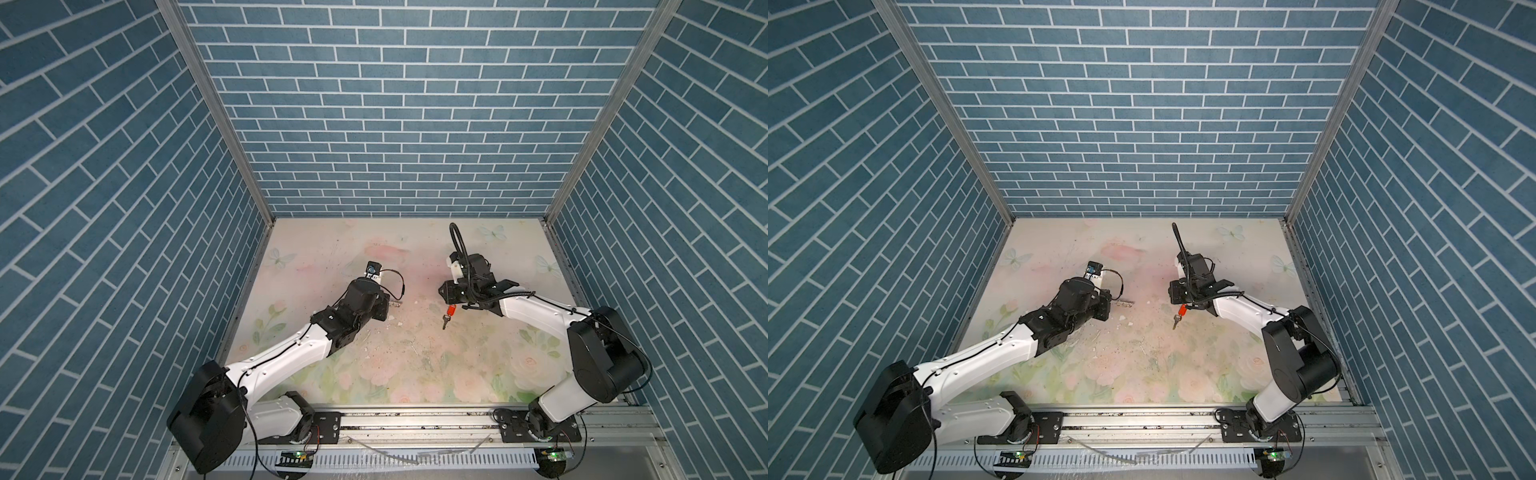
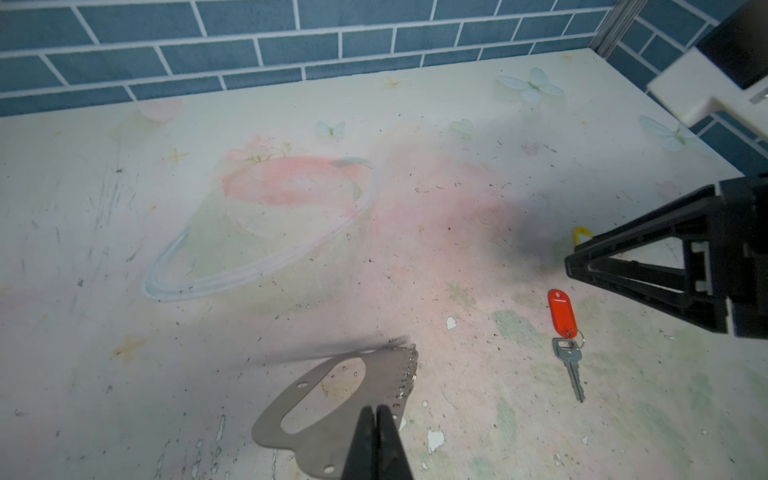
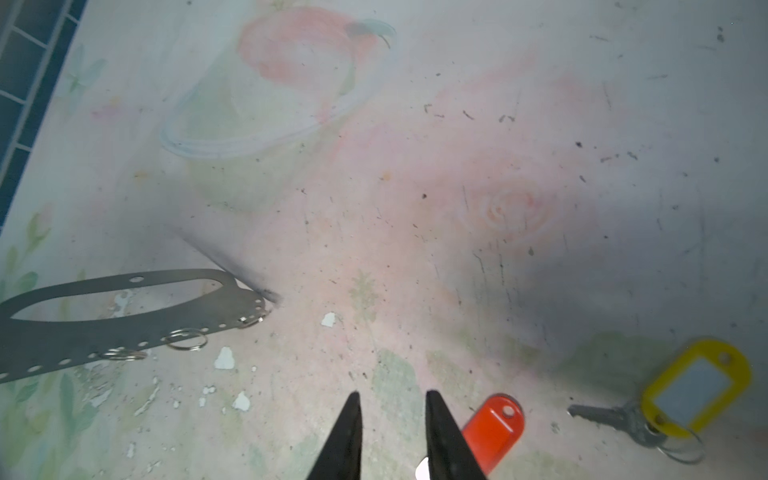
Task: Put the keys on the keyring
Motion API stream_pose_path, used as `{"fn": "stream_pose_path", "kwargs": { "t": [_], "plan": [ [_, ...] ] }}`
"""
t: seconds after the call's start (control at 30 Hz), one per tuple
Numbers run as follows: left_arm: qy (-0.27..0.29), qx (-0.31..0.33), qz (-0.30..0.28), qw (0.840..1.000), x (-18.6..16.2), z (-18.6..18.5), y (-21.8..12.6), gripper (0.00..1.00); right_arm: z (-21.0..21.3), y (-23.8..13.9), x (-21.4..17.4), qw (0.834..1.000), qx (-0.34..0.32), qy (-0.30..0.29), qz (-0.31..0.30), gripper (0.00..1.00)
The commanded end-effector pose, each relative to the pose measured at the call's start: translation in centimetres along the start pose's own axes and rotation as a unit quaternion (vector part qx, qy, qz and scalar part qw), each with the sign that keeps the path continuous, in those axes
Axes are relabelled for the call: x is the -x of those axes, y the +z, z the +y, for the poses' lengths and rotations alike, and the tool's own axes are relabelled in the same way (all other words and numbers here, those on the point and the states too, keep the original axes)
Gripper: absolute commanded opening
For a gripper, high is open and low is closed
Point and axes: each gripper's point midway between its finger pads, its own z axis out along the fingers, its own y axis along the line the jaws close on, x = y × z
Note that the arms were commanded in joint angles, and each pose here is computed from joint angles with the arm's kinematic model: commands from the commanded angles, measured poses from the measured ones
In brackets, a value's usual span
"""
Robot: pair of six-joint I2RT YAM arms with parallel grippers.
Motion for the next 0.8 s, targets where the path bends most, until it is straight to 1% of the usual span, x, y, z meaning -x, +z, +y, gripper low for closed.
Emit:
{"fn": "stream_pose_path", "kwargs": {
  "t": [0.0, 0.17, 0.27, 0.33, 0.43, 0.53, 0.67, 0.73, 0.77],
  "plan": [
    [0.03, -0.004, -0.03, 0.999, 1.2, -0.4, -0.6, 0.0, 2.5, -1.3, 1.0, 0.998, 0.054, -0.012, -0.026, 0.28],
    [0.052, -0.018, -0.065, 0.996, 2.9, -1.4, -1.5, 0.0, 5.1, -2.2, 1.3, 0.992, 0.119, -0.027, -0.037, 0.28],
    [0.066, -0.027, -0.09, 0.993, 4.0, -2.1, -2.3, 0.0, 6.7, -2.7, 1.3, 0.986, 0.16, -0.039, -0.042, 0.28],
    [0.072, -0.034, -0.098, 0.992, 4.4, -2.4, -2.6, 0.0, 8.1, -3.3, 1.2, 0.978, 0.196, -0.051, -0.046, 0.29],
    [0.081, -0.058, -0.104, 0.99, 4.6, -3.3, -3.0, 0.0, 9.9, -4.3, 0.8, 0.965, 0.247, -0.07, -0.053, 0.32],
    [0.091, -0.08, -0.111, 0.986, 5.1, -4.1, -3.4, 0.0, 11.1, -5.3, 0.7, 0.954, 0.277, -0.093, -0.064, 0.39],
    [0.104, -0.101, -0.129, 0.981, 6.1, -5.0, -3.9, 0.0, 12.5, -6.7, 0.9, 0.942, 0.301, -0.13, -0.079, 0.49],
    [0.109, -0.111, -0.141, 0.978, 6.7, -5.5, -4.0, 0.0, 13.2, -7.2, 0.9, 0.937, 0.305, -0.147, -0.083, 0.52],
    [0.109, -0.115, -0.147, 0.976, 6.9, -5.7, -4.1, 0.0, 13.3, -7.2, 1.0, 0.938, 0.301, -0.152, -0.084, 0.52]
  ]
}}
